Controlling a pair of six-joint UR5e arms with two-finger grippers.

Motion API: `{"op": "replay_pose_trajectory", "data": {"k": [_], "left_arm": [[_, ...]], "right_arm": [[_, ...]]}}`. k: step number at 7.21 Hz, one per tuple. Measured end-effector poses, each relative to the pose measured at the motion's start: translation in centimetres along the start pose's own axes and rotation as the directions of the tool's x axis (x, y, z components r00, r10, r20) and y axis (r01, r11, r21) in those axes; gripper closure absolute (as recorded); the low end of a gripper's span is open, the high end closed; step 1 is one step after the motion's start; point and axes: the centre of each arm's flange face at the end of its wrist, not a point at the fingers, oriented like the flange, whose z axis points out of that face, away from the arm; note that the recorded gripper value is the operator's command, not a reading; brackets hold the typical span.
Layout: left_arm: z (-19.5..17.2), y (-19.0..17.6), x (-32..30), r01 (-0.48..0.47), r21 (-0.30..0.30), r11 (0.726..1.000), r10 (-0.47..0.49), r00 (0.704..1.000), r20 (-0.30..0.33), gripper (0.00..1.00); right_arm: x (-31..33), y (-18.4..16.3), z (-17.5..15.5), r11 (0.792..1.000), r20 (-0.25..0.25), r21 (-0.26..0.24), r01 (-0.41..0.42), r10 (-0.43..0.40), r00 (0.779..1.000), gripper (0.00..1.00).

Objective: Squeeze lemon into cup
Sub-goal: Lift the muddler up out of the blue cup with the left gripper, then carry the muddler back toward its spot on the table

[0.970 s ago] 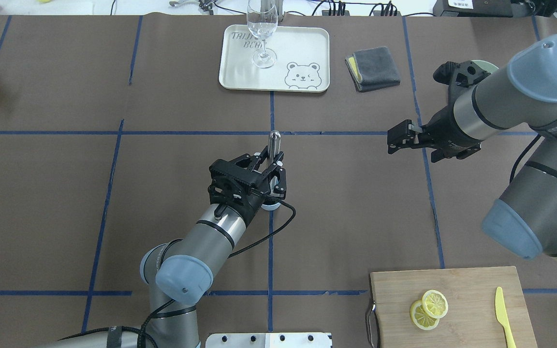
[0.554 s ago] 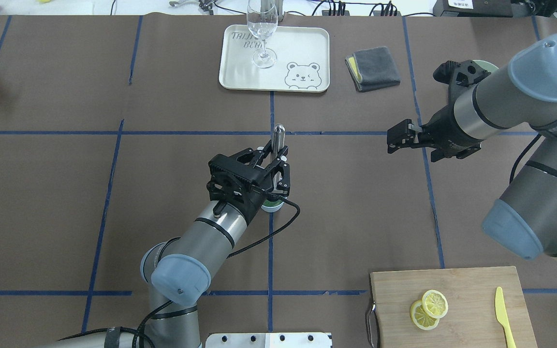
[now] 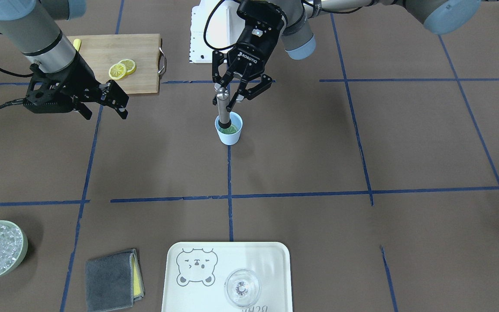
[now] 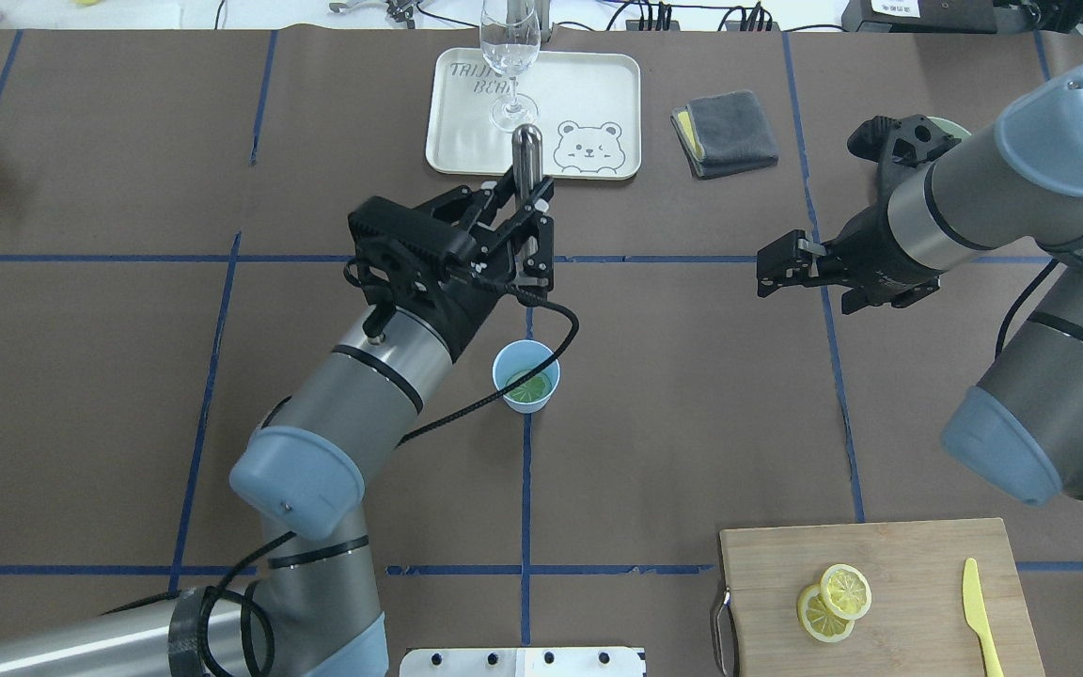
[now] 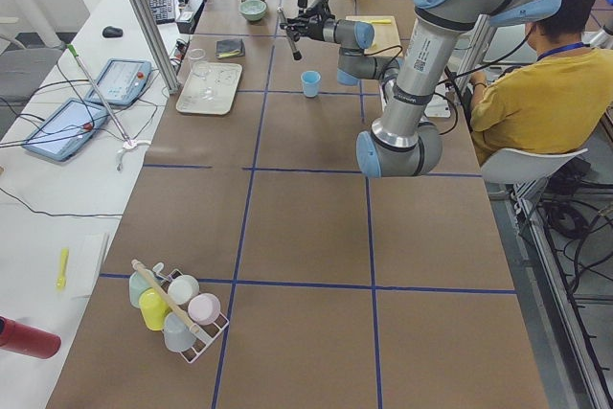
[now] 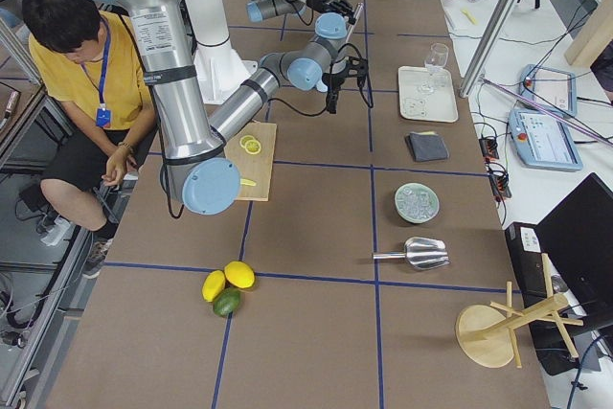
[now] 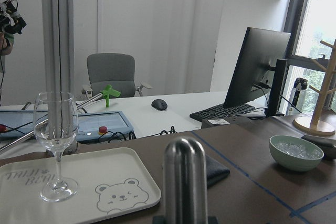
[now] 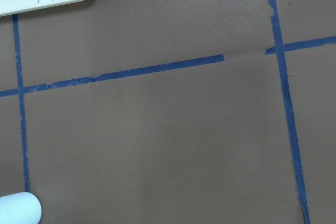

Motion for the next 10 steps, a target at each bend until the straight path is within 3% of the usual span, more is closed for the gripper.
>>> {"op": "replay_pose_trajectory", "data": {"k": [1, 2, 3, 5, 7, 8, 10], "left_arm": [[1.8, -0.8, -1.7, -0.034, -0.068, 0.997, 0.035, 0.999, 0.006, 1.00], [3.9, -1.2, -4.0, -0.052, -0.190, 0.980, 0.053, 0.999, 0.004, 1.00], [5.2, -1.7, -7.7, -0.040, -0.339, 0.940, 0.036, 0.999, -0.020, 1.00], [4.3, -2.4, -16.1, 0.023, -0.597, 0.802, -0.039, 0.999, -0.014, 1.00], [2.6, -2.7, -20.2, 0.108, -0.779, 0.617, -0.033, 0.993, 0.111, 1.00], [2.1, -2.3, -21.6, 0.164, -0.830, 0.534, 0.007, 0.980, 0.198, 1.00], [-0.2, 1.3, -26.8, 0.258, -0.874, 0.413, 0.102, 0.940, 0.325, 1.00]], "right_arm": [[0.3, 0.0, 0.1, 1.000, -0.004, -0.001, -0.003, 0.003, 1.000, 0.00], [0.4, 0.1, 0.1, 1.000, -0.006, -0.002, -0.004, 0.004, 1.000, 0.00], [0.5, 0.1, 0.1, 1.000, -0.007, -0.002, -0.005, 0.005, 1.000, 0.00], [0.7, 0.1, 0.3, 1.000, -0.011, -0.002, -0.007, 0.007, 1.000, 0.00], [0.7, 0.0, 0.4, 1.000, -0.013, -0.002, -0.008, 0.008, 1.000, 0.00], [0.8, 0.0, 0.4, 1.000, -0.014, -0.002, -0.009, 0.009, 1.000, 0.00], [1.1, 0.1, 0.5, 1.000, -0.019, -0.004, -0.012, 0.012, 1.000, 0.00]]}}
